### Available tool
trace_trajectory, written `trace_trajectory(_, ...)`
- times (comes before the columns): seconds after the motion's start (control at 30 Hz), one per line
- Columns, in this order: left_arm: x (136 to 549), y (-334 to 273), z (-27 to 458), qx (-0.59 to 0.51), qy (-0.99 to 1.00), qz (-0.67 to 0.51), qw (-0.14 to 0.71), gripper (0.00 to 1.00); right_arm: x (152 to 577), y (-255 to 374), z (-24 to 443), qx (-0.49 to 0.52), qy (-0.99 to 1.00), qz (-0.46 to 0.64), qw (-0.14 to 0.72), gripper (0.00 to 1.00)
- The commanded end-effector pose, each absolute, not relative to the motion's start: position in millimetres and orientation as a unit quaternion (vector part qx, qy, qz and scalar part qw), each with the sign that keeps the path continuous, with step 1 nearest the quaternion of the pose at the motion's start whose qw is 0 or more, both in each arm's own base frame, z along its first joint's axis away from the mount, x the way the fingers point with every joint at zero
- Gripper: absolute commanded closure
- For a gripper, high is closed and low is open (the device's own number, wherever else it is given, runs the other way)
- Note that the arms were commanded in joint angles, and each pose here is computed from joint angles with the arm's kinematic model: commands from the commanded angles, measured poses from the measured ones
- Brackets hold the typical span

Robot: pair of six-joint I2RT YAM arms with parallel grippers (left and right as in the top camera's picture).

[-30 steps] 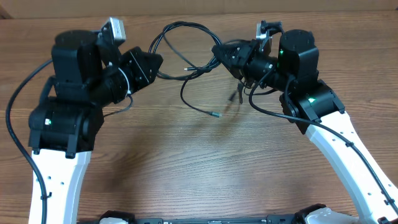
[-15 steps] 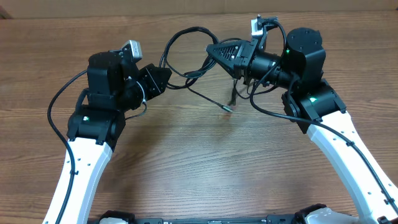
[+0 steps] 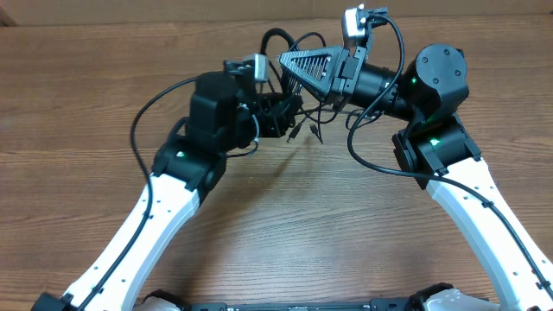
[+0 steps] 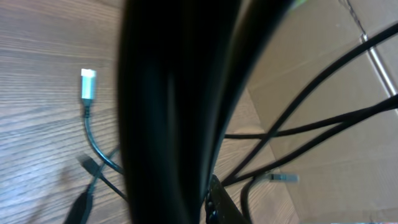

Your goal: Untangle cables

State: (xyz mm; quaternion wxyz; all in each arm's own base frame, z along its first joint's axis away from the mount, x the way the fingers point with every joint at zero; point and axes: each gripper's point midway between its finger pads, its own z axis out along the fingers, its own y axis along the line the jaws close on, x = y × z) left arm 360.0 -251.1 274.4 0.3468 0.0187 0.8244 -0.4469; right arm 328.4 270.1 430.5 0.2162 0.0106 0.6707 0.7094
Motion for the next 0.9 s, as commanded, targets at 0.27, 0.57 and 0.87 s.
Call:
trace_trajectory(0.27, 366.7, -241.0, 248.9, 0.030, 0.841, -0.427, 0.331, 0.90, 315.4, 256.2, 447.2, -0.018, 0.665, 0.712, 0.226, 0.96)
trace_trajectory(0.57, 371.9, -193.5, 226.8, 0.002, 0.871, -0.377, 0.316, 0.90, 329.8, 236.0, 445.9, -0.010, 0.667, 0.700, 0.256, 0.96)
trace_trajectory(0.87, 365.7, -150.5, 229.4, -0.001, 0.880, -0.347, 0.324, 0.90, 346.6, 205.8, 445.0, 0.012, 0.669, 0.689, 0.280, 0.96)
